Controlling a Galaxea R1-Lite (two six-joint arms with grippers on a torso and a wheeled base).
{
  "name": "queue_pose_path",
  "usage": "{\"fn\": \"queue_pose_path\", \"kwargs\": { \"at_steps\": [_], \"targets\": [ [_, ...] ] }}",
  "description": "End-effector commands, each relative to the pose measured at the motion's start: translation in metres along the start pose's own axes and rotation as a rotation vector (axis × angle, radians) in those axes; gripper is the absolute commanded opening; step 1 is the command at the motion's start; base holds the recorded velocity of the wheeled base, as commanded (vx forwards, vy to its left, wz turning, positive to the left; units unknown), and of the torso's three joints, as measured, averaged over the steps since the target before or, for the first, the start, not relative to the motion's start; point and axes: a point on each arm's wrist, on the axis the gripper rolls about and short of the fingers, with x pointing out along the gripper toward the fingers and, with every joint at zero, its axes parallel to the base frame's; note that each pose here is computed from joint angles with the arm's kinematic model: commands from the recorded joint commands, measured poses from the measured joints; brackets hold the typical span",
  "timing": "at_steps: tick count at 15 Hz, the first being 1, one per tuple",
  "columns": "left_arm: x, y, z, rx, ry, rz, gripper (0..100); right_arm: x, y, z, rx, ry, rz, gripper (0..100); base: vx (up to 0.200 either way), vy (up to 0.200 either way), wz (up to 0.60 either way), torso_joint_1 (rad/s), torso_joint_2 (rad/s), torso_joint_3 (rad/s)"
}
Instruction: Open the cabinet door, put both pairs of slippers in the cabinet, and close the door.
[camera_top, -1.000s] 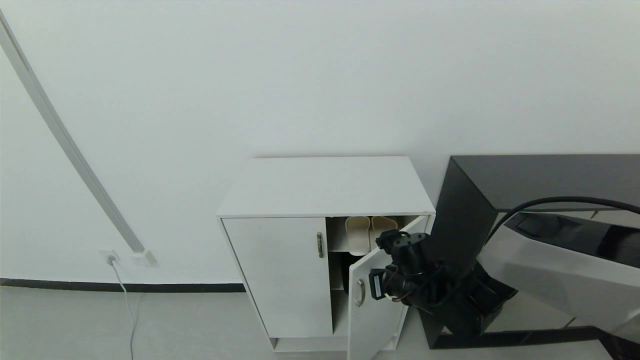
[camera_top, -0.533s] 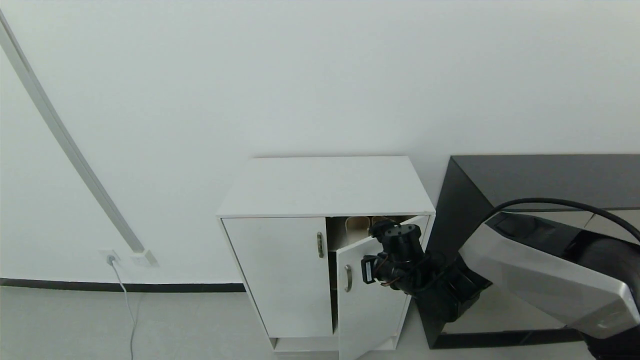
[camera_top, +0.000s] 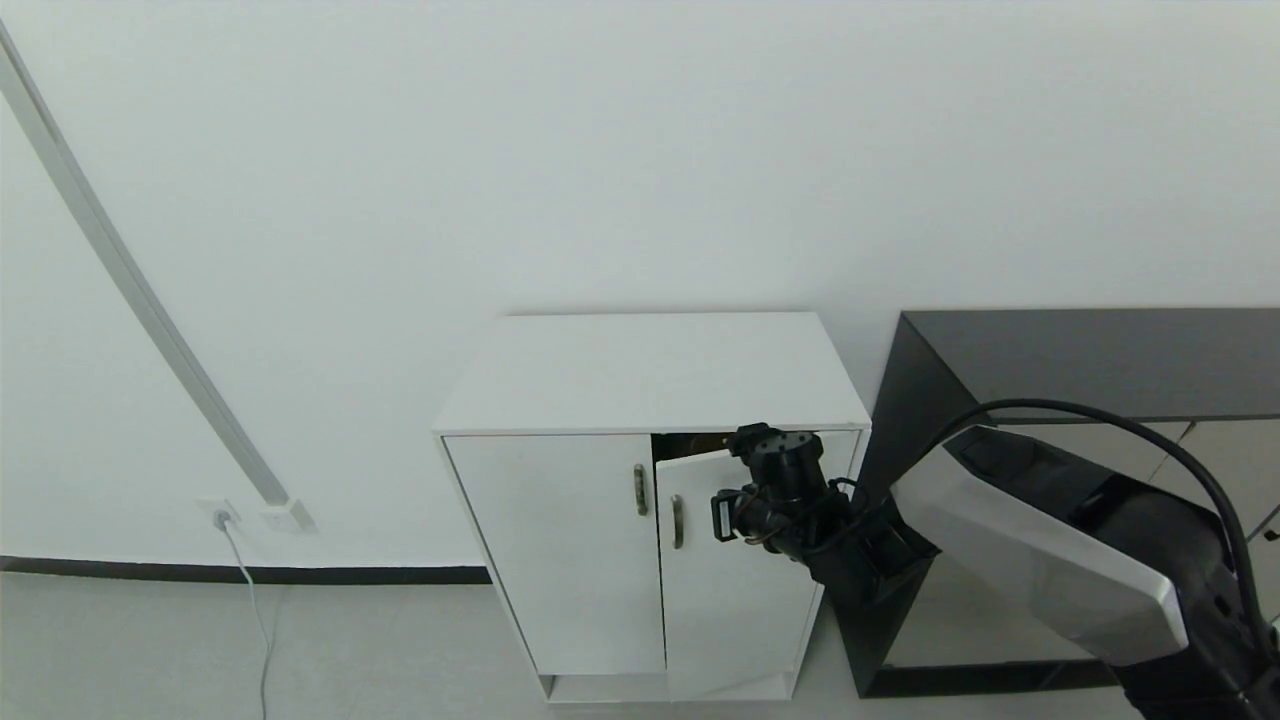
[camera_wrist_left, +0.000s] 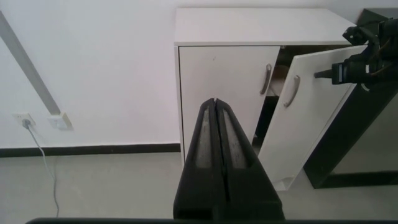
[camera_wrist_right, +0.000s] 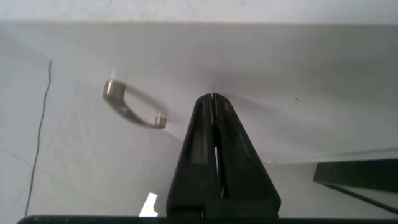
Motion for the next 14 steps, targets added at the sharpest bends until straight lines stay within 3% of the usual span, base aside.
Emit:
{"fn": "queue_pose_path", "kwargs": {
  "at_steps": [1, 14],
  "targets": [
    [0.0, 0.0, 0.0, 0.0, -0.001, 0.0, 0, 0.008, -0.002, -0.002, 0.004, -0.011, -0.003, 0, 0.0, 0.0, 0.0, 0.0, 0.0, 0.0],
    [0.0, 0.0, 0.0, 0.0, -0.001, 0.0, 0, 0.024, -0.011, 0.019, -0.009, -0.064, -0.02, 0, 0.0, 0.0, 0.0, 0.0, 0.0, 0.0]
  ]
}}
